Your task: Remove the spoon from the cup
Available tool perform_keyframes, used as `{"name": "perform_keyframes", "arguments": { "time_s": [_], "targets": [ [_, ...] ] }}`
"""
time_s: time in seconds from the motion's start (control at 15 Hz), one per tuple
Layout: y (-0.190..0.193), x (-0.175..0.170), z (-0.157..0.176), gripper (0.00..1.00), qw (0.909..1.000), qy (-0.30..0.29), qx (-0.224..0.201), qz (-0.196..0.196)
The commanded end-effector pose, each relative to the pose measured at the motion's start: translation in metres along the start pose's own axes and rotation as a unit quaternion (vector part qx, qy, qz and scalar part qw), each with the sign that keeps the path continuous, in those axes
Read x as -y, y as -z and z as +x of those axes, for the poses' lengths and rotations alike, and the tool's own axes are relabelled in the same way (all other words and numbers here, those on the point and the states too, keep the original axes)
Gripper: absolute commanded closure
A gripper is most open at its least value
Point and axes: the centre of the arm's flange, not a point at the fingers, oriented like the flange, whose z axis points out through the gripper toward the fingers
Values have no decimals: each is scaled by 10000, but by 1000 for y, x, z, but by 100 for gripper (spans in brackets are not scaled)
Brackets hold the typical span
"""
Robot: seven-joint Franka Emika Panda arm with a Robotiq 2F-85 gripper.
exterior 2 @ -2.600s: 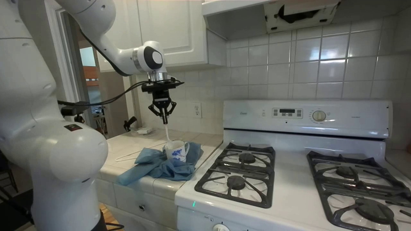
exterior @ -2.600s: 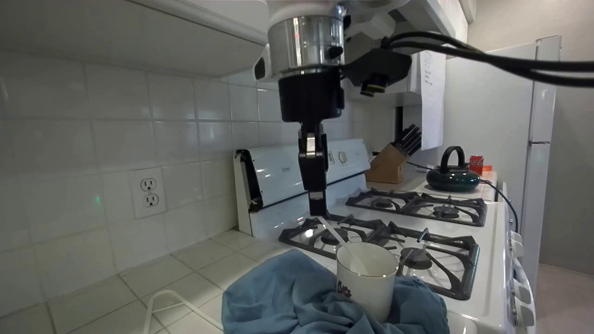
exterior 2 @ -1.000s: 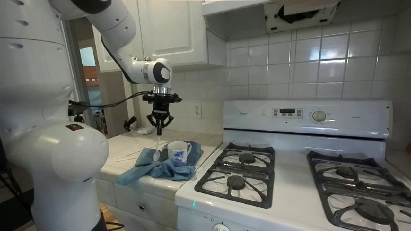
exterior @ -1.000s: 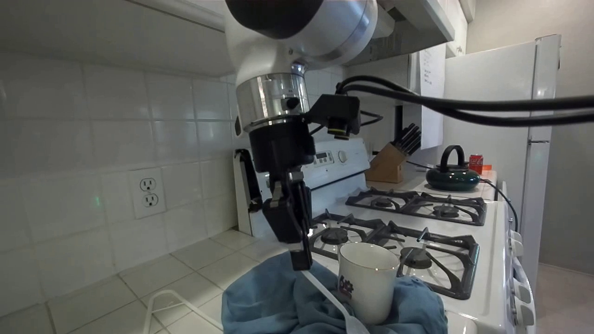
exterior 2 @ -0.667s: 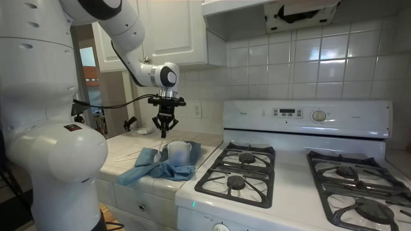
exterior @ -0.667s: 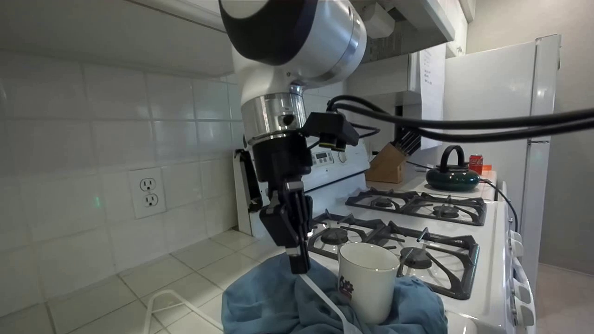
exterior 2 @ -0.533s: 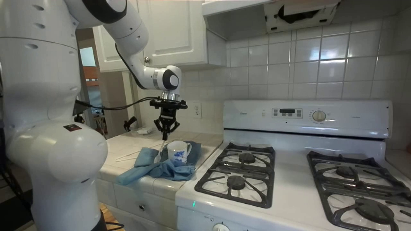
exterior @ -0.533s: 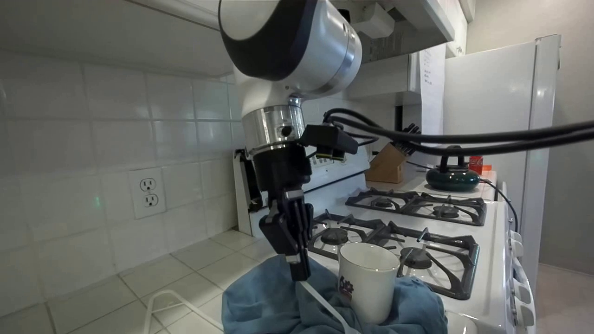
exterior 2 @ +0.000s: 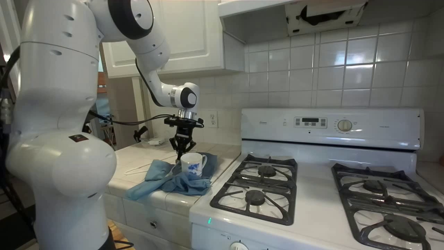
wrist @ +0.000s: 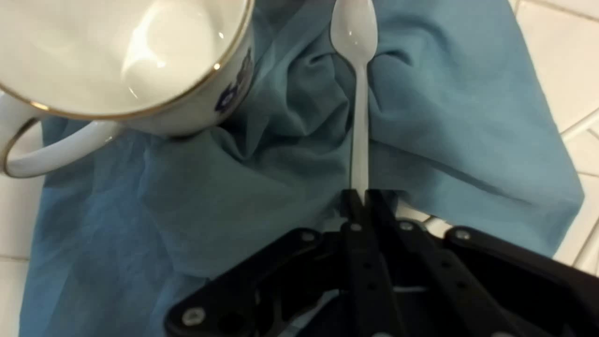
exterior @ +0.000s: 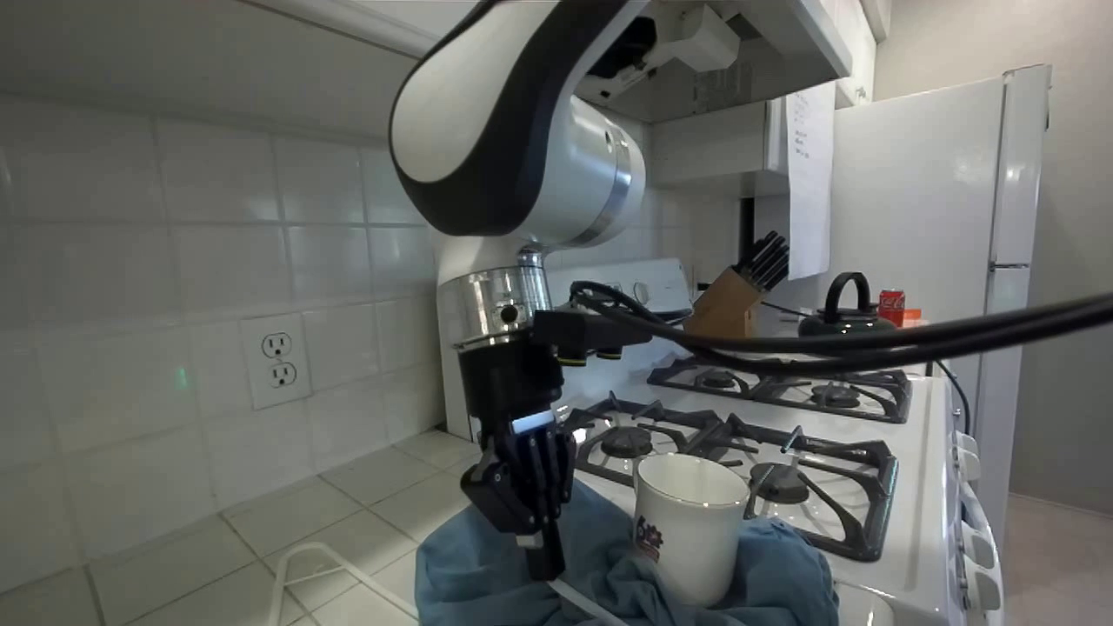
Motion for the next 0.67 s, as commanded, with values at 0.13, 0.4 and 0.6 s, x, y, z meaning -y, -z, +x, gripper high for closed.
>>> {"name": "perform_keyframes", "arguments": {
  "time_s": [0.13, 0.4, 0.6],
  "targets": [
    [-10, 10, 23, 55, 9999, -60, 51, -134],
    [12, 39, 12, 27, 9991, 271, -56, -330],
    [33, 65, -10, 6, 9978, 511, -200, -379]
  ]
}}
